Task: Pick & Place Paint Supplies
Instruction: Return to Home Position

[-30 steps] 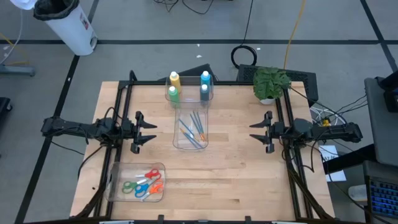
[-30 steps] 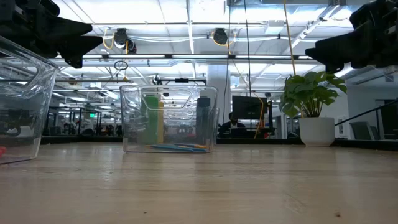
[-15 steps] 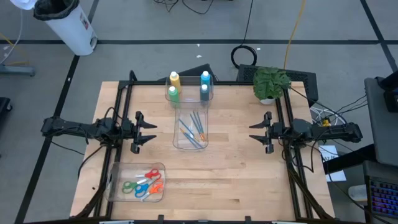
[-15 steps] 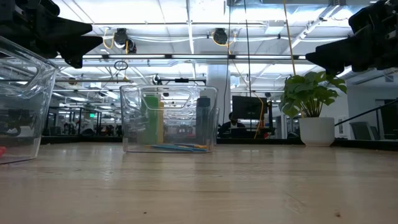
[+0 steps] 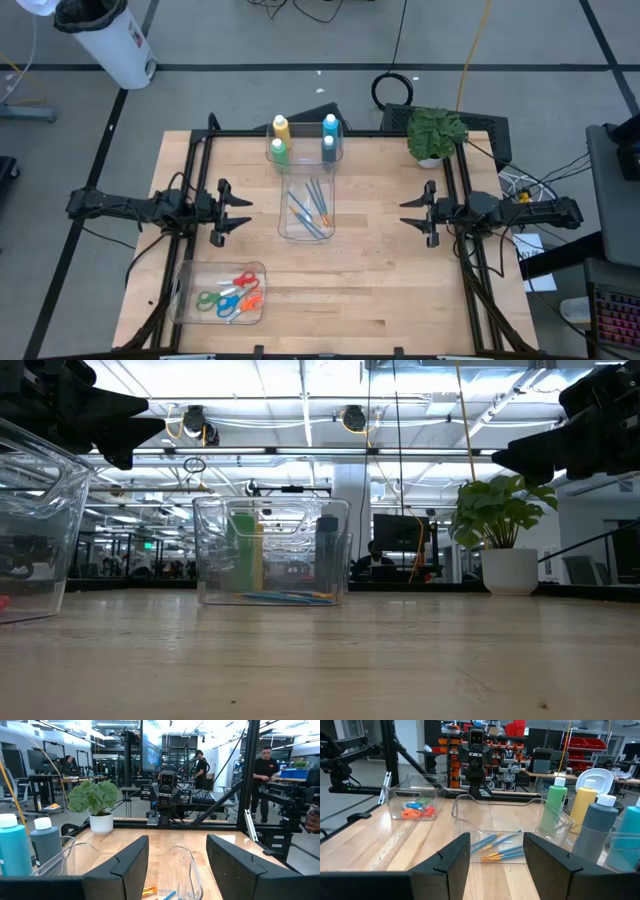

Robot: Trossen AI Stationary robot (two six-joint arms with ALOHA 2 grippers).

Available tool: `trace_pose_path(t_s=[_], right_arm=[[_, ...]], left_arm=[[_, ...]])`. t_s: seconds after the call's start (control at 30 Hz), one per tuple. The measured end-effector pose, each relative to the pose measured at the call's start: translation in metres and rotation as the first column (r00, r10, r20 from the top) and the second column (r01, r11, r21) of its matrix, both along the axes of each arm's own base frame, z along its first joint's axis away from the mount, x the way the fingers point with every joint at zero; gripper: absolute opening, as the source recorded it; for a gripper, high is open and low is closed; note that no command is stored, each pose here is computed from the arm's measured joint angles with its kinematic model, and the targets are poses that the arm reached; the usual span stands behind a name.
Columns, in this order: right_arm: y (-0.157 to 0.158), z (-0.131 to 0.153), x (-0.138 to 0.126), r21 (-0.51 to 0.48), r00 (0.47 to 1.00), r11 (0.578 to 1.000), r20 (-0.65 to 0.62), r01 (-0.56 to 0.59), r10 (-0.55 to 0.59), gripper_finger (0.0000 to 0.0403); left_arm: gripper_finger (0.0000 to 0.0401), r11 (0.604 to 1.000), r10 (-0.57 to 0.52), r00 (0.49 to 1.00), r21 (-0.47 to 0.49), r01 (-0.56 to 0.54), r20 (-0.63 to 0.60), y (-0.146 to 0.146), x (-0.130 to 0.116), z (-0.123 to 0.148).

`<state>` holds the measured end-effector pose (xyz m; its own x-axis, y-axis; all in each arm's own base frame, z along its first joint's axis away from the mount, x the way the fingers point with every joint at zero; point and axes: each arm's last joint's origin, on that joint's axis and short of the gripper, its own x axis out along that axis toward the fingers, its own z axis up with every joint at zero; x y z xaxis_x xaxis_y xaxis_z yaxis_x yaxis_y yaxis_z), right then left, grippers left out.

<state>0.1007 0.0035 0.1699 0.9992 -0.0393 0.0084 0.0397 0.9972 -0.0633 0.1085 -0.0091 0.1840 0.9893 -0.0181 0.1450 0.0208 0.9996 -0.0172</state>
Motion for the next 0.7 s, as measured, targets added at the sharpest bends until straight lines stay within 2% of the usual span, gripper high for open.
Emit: trace_pose_path(t_s=[0.7], right_arm=[[-0.0001, -0.0013, 0.0, -0.004, 1.0, 1.0, -0.013, 0.005, -0.005, 0.0175]], left_arm=[[0.0207, 1.0, 0.0, 1.0, 0.0, 0.0, 0.0, 0.0, 0.0, 0.0]])
